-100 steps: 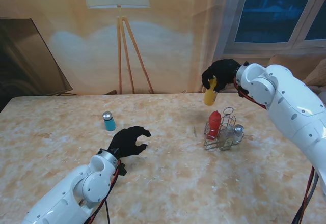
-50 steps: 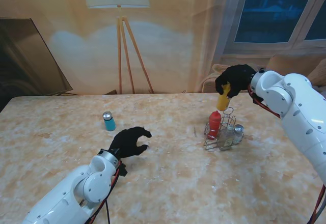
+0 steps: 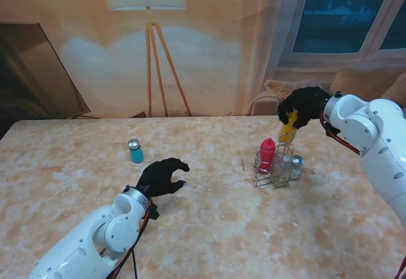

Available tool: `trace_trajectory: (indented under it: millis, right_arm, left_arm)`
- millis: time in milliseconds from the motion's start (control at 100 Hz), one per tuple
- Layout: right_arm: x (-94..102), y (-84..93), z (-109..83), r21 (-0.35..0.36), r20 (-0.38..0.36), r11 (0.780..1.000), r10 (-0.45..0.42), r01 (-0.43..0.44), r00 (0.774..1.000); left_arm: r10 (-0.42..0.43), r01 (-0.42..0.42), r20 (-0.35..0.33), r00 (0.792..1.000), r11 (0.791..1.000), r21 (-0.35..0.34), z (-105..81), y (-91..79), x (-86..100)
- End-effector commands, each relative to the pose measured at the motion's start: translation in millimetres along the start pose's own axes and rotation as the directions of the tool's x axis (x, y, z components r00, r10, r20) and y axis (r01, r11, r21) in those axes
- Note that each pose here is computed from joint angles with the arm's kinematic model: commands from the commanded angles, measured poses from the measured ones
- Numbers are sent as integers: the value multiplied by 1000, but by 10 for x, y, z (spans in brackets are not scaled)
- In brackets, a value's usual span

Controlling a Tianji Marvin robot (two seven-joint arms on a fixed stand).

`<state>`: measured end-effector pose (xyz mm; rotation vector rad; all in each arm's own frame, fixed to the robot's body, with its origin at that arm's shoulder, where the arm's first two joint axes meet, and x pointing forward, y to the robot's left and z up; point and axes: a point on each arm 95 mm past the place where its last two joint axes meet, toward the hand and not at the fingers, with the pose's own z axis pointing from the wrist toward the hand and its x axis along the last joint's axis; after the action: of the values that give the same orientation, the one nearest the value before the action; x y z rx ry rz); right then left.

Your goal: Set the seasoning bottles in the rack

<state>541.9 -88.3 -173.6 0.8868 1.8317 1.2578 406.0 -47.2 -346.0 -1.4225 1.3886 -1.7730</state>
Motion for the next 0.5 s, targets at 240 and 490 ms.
trace_trajectory:
  millis: [240, 490]
  right_arm:
    - [-5, -136, 0, 21, 2, 999, 35, -35, 999]
    - [-15, -154, 17, 34, 6, 998, 55, -55, 998]
  left_arm:
    - [-4, 4, 3, 1000, 1000, -18, 4, 30, 16]
    - [-6, 6, 5, 1000, 1000, -22, 11, 36, 18]
